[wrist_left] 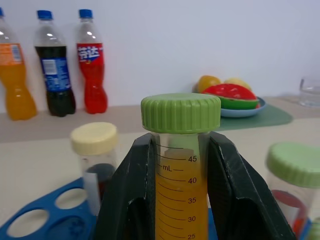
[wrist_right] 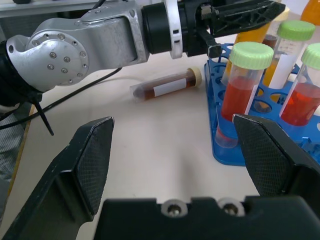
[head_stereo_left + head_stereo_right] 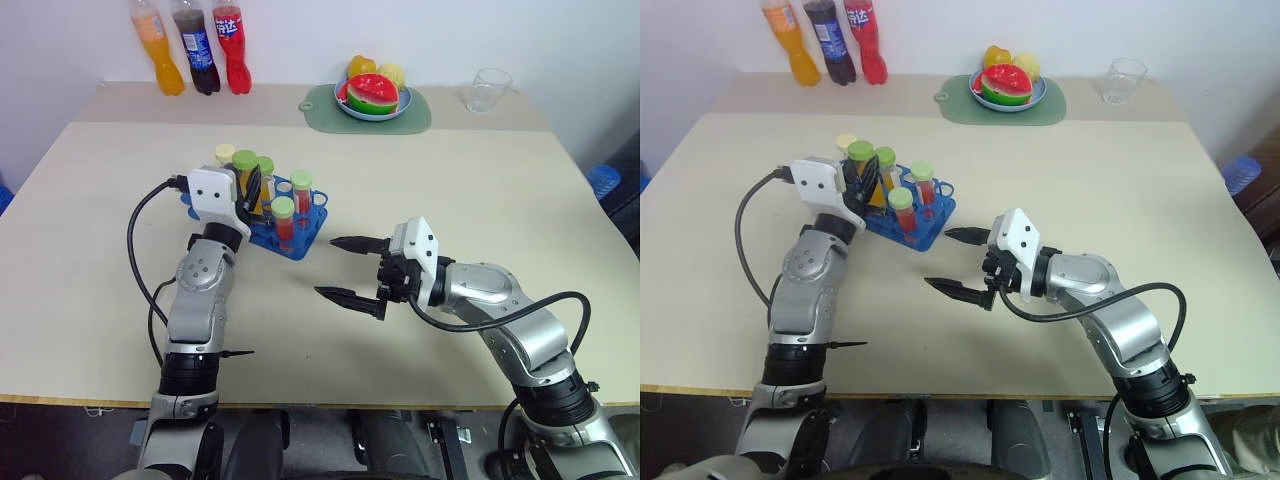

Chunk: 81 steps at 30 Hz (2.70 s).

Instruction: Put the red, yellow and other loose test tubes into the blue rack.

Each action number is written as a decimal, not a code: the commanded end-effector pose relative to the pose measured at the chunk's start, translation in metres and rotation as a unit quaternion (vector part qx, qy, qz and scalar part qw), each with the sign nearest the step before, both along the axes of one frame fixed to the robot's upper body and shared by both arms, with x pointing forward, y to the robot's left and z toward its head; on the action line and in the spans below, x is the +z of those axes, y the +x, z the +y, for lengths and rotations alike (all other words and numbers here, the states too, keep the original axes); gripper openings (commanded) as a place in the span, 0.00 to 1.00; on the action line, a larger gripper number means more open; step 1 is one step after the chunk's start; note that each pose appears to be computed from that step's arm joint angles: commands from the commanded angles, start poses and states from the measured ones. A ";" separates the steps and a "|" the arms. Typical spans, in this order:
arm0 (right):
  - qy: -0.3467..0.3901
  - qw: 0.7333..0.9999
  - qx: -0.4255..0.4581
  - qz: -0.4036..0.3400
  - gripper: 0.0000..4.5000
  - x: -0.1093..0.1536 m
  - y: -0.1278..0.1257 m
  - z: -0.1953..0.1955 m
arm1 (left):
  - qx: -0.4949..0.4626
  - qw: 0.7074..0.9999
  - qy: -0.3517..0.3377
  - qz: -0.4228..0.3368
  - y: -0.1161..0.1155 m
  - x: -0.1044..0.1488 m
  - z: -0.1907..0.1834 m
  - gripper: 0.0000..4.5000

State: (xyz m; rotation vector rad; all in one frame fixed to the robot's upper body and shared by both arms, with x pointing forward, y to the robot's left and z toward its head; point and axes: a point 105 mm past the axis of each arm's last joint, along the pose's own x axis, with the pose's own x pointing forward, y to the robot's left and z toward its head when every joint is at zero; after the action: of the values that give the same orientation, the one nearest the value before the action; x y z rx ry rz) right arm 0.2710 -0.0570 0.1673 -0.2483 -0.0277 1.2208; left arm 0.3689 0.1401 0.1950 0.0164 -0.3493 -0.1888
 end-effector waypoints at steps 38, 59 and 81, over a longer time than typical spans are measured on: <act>0.017 0.999 0.011 -0.029 0.94 0.010 -0.002 0.008 | 0.053 0.996 -0.031 -0.063 -0.015 0.015 0.029 0.84; 0.010 0.998 0.055 -0.017 0.94 0.007 -0.003 0.015 | 0.165 0.899 0.048 0.403 -0.031 -0.023 0.082 0.99; 0.016 0.999 0.027 -0.013 0.94 0.004 -0.006 0.012 | 0.361 0.842 -0.039 0.399 -0.035 -0.009 0.129 0.17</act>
State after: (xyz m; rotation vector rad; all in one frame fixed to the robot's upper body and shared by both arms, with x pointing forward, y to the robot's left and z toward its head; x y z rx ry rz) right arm 0.2714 -0.0471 0.1577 -0.2282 -0.0119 1.2526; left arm 0.3398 0.2461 0.1462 -0.0304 0.6666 0.4329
